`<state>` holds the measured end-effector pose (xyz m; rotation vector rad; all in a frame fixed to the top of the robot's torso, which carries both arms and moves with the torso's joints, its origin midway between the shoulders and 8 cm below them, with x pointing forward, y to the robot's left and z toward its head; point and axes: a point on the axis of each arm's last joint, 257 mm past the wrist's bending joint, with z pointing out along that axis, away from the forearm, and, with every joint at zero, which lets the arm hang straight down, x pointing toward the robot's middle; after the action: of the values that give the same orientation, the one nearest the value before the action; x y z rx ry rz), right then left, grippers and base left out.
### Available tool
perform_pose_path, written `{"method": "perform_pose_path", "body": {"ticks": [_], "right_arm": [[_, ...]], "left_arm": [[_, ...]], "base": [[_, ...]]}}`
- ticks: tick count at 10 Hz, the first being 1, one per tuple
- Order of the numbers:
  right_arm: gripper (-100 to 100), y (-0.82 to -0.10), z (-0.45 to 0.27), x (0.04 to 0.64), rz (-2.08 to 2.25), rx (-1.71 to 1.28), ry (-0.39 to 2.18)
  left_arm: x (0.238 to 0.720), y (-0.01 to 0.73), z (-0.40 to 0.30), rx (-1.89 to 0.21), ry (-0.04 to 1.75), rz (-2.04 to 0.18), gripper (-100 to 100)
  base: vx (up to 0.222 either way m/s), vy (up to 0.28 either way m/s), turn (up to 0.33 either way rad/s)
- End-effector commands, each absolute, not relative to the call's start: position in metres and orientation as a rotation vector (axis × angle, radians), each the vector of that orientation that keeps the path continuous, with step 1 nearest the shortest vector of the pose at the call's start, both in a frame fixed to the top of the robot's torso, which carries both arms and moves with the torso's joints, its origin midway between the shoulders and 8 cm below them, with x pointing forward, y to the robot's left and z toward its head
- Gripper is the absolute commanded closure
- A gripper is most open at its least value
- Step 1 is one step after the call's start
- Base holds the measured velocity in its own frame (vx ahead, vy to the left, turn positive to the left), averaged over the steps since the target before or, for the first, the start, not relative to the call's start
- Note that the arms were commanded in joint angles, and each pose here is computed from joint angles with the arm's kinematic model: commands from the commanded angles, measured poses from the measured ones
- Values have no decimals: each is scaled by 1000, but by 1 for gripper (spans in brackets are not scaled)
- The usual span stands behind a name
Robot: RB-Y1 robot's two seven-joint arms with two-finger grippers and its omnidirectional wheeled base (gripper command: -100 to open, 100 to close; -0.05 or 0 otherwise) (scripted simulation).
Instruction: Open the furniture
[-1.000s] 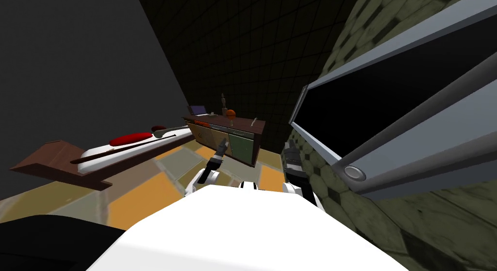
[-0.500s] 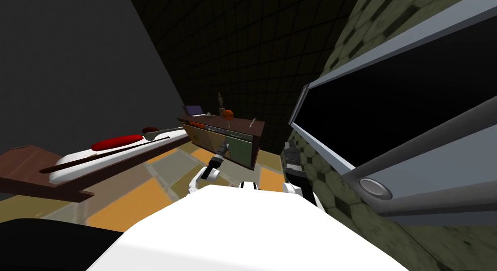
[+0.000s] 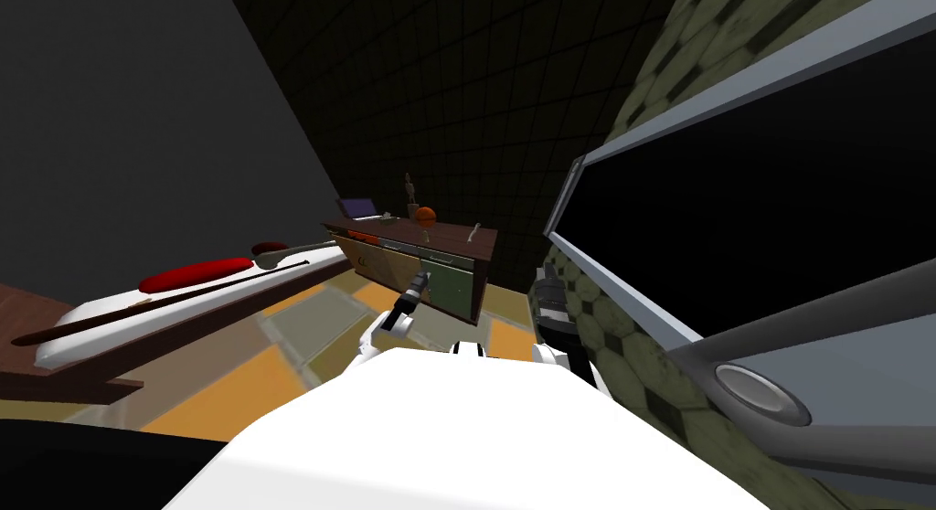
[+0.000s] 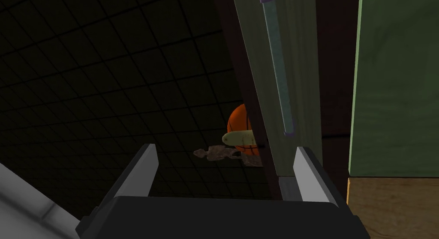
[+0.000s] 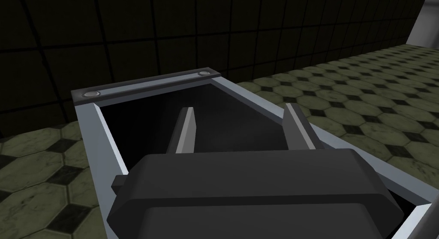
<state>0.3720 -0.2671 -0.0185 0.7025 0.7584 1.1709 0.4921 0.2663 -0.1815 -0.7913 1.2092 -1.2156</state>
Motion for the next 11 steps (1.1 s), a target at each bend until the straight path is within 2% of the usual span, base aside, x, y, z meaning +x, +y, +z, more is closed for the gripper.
{"method": "perform_pose_path", "body": {"ticks": [1, 8, 10, 11], "right_arm": [[0, -267, -19, 372, 1171, 703, 758], [0, -267, -18, 372, 1171, 703, 758], [0, -267, -18, 372, 1171, 702, 758], [0, -267, -18, 372, 1171, 702, 758]], "left_arm": [[503, 280, -199, -813, 1253, -1181, -100], [525, 327, -229, -837, 1348, -1069, -100], [523, 322, -227, -837, 1342, -1078, -100], [523, 322, -227, -837, 1341, -1079, 100]], "base": [[130, -2, -36], [102, -4, -33], [26, 1, -2], [5, 0, 0]]}}
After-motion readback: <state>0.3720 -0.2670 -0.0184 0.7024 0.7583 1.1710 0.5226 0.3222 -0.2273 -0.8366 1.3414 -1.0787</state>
